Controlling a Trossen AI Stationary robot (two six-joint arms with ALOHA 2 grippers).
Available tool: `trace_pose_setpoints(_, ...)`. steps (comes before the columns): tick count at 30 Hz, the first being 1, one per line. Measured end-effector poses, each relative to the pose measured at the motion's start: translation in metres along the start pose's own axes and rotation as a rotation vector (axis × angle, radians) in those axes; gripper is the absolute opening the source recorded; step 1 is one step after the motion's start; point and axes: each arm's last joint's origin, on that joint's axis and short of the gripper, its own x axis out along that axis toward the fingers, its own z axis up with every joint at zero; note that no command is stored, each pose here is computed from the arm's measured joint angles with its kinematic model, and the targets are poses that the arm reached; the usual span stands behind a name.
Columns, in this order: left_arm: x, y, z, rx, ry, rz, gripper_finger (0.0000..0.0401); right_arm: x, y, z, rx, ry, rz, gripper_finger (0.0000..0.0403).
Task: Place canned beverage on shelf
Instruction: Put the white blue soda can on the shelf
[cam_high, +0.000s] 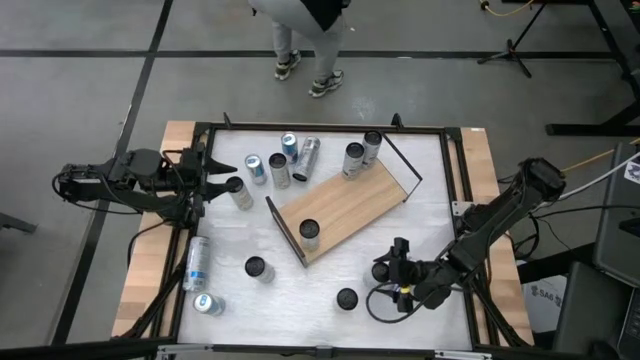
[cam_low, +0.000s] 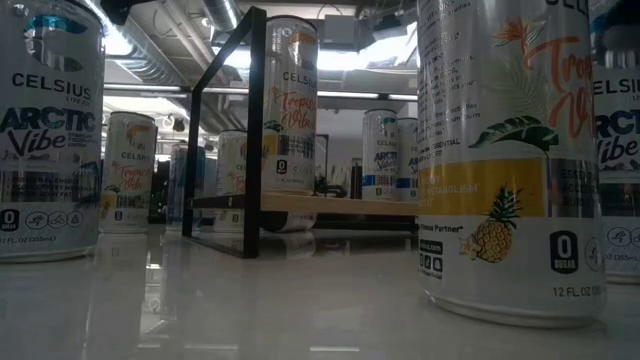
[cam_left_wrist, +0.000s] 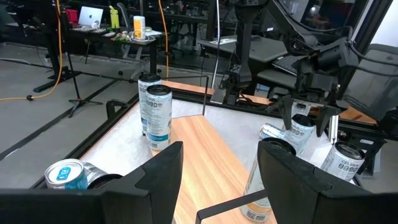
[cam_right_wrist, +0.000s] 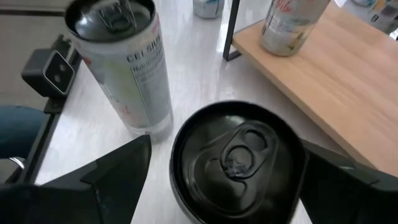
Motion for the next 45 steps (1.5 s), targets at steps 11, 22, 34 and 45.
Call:
trace_pose_setpoints(11, 0.0, 0.0, 0.0, 0.0, 0.0, 0.0, 0.0199, 0.001, 0.0, -0.001, -0.005, 0.005, -0.005, 0.0299)
trace_pose_setpoints(22, 0.0, 0.0, 0.0, 0.0, 0.0, 0.0, 0.0199, 0.0, 0.0, 0.0, -0.005, 0.003, -0.003, 0.0236)
trace_pose_setpoints(34, 0.0, 0.0, 0.0, 0.0, 0.0, 0.0, 0.0199, -0.023, -0.001, 0.03, -0.08, -0.062, 0.034, 0.0242)
trace_pose_setpoints(45, 0.0, 0.0, 0.0, 0.0, 0.0, 0.0, 0.0199, -0.032, -0.034, 0.088, -0.219, -0.011, 0.114, 0.0254)
